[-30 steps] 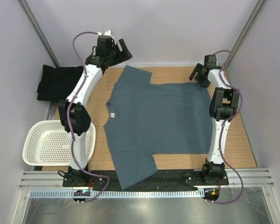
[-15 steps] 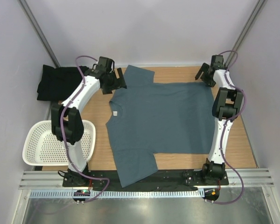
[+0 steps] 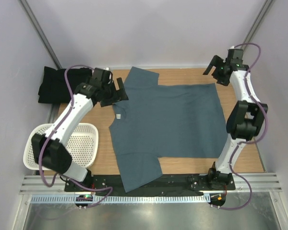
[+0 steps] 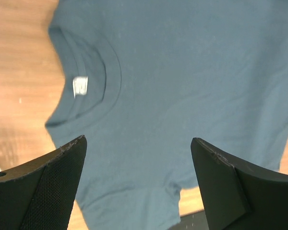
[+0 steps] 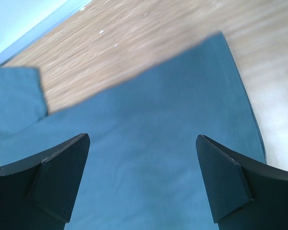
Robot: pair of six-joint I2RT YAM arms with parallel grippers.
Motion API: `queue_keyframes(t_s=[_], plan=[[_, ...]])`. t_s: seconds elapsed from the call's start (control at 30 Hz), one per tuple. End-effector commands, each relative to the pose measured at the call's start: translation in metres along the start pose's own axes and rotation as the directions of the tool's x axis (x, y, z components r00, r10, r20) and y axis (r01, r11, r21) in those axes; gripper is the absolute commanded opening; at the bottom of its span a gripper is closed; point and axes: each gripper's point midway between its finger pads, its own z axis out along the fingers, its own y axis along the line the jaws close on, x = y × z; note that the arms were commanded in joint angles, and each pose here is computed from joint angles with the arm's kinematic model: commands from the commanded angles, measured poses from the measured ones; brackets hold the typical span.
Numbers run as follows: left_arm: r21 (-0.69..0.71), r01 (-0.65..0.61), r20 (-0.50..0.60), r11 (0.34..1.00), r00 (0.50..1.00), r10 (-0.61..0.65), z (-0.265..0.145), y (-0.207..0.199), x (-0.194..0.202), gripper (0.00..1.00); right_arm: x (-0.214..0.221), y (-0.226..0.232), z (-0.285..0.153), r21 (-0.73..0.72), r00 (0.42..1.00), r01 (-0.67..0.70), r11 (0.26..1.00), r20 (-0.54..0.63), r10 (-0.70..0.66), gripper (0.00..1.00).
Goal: Fold and stack the t-shirts
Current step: Flatten the tshirt out
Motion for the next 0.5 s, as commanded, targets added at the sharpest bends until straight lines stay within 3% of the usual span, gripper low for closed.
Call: queue_keyframes(t_s=[0.0,0.23,0.4,0.47], plan=[[0.078,0.020,0.001,0.997,1.000,-0.021,-0.030,-0.003,0.021,0.90,0.002,0.001,-0.064,0.031,0.997,-0.024,0.999,0.069,0.022,1.00],[0.075,0.134,-0.089,0.988,0.988,-0.127,-0.056,0.011,0.100,0.88,0.111,-0.060,-0.128,0.277,0.991,-0.086,0.957,-0.076,0.111,1.00],[0.003,0.297,-0.120,0.955,0.948,-0.295,-0.075,0.016,0.160,0.87,0.157,-0.080,-0.169,0.345,0.983,-0.101,0.933,-0.112,0.148,1.00],[-0.024,0.303,-0.154,0.953,0.941,-0.303,-0.082,0.022,0.194,0.86,0.176,-0.092,-0.175,0.378,0.981,-0.086,0.922,-0.130,0.145,1.00]])
